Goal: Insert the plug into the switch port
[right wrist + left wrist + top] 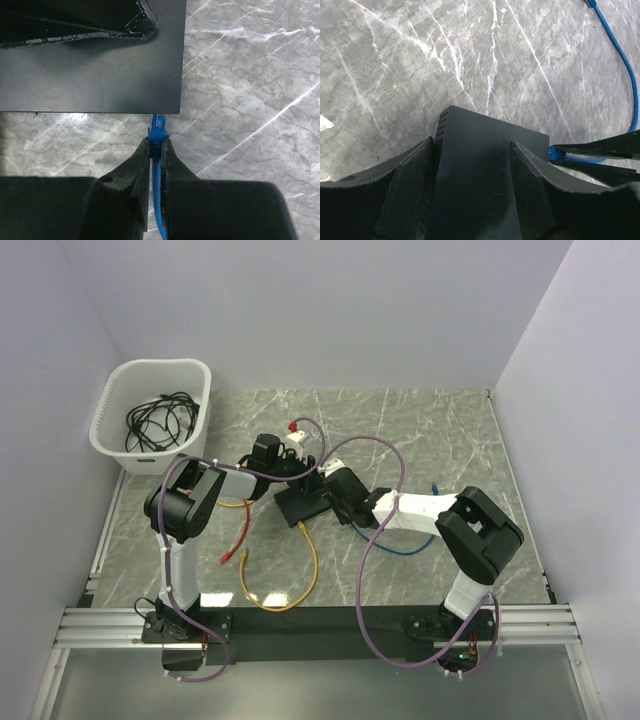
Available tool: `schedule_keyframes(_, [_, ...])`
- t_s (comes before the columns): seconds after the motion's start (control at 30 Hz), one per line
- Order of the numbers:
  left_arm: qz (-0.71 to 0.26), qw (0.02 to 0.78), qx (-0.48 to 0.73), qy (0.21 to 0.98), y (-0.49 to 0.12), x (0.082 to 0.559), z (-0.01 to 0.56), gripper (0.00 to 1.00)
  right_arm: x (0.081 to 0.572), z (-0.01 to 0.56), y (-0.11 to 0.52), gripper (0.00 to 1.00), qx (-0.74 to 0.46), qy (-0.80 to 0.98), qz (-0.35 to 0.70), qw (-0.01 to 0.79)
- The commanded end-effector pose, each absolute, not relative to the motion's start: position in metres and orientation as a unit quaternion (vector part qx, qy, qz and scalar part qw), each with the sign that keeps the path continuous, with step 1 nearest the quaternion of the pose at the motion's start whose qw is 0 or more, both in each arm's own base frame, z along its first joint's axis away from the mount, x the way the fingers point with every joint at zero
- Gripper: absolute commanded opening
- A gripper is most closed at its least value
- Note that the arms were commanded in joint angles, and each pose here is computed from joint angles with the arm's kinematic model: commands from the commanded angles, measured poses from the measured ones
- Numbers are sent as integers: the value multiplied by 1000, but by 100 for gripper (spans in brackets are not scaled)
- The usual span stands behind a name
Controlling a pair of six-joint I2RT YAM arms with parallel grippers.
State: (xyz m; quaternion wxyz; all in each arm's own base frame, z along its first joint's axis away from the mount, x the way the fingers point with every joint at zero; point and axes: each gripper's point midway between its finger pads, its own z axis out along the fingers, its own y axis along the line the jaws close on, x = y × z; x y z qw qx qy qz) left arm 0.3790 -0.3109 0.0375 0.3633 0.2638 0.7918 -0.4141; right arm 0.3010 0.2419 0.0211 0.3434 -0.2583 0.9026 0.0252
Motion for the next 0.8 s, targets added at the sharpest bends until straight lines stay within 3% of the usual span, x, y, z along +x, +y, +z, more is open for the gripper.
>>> schedule_keyframes(0.0, [-442, 234, 244, 831, -316, 315, 4, 66, 337, 69, 273, 0, -226, 861, 78, 449])
schedule_keyframes(0.2, [-448, 230, 249, 828, -319, 312, 4, 61, 334, 84, 277, 0, -246, 838, 112, 473])
schedule_keyframes(0.7, [-469, 220, 268, 812, -327, 296, 10, 22, 334, 77, 276, 0, -245, 838, 122, 472])
schedule_keyframes(0.77, [-479, 216, 271, 807, -329, 291, 12, 22, 334, 77, 275, 0, -245, 838, 121, 472])
